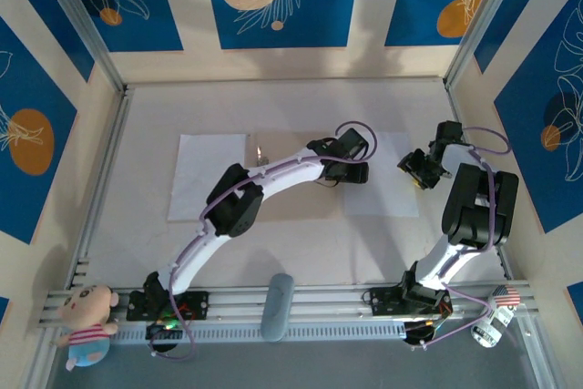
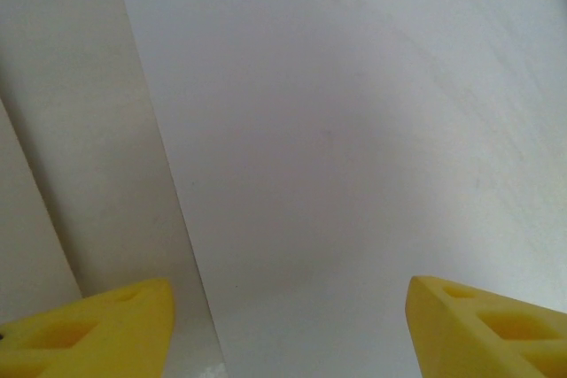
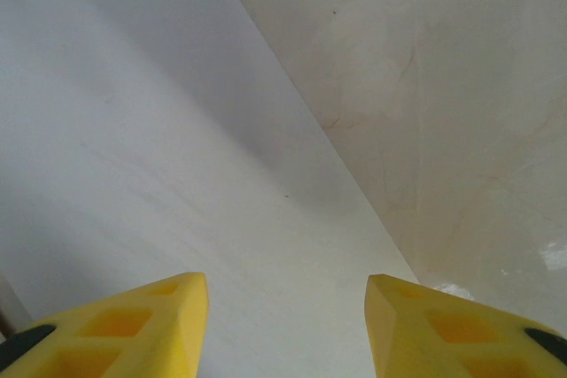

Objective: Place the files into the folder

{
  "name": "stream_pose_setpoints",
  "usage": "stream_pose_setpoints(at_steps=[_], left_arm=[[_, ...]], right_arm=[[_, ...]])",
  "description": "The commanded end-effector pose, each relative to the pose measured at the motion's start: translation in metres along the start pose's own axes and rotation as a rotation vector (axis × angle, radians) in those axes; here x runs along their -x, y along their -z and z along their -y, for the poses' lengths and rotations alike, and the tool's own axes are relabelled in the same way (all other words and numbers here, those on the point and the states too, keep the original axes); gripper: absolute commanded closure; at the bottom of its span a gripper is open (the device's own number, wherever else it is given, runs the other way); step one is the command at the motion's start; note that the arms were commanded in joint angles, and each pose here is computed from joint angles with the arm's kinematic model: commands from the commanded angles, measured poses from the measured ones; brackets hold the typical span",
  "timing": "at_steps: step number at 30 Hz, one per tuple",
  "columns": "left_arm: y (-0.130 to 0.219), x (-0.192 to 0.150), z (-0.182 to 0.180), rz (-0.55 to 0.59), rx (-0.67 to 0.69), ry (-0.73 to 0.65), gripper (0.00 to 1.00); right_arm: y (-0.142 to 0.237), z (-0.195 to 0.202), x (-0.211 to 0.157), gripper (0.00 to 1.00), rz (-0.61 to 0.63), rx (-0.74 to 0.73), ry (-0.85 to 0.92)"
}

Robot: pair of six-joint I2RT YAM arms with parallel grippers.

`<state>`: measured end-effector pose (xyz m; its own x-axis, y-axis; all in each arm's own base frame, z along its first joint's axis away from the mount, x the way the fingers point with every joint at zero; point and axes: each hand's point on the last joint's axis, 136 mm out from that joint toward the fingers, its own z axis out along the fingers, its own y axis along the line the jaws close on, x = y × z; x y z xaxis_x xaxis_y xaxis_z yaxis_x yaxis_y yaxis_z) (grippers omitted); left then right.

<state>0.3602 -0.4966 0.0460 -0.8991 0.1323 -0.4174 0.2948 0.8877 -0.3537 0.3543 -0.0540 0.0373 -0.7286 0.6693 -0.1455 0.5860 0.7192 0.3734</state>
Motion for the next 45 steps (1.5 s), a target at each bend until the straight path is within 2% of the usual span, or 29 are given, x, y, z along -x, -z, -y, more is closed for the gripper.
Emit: stream_pose_setpoints(at_steps=[1,25,32,40,45], left_arm=[[-0.007,-0.008,-0.001,-0.017,0.029,0.000,0.31],[-0.018,-0.018,0.004,-0.065,-0.019,0.020,0.33],[-0.015,-0.018,0.006,-0.070,-0.030,0.019,0.24],[-0.015,-0.018,0.009,-0.080,-0.059,0.028,0.20],[-0.013,-0.018,0.012,-0.077,-0.084,0.030,0.10]], right_arm=[[0.001,-0.005,0.005,0.49,-0.001,0.027,-0.004],[-0.015,-0.004,-0.019,0.52,-0.129,0.032,-0.053],[-0.015,-0.008,-0.026,0.52,-0.150,0.048,-0.051],[-0.014,-0.014,-0.032,0.52,-0.157,0.079,-0.051],[-0.018,-0.020,-0.038,0.52,-0.178,0.126,-0.069]])
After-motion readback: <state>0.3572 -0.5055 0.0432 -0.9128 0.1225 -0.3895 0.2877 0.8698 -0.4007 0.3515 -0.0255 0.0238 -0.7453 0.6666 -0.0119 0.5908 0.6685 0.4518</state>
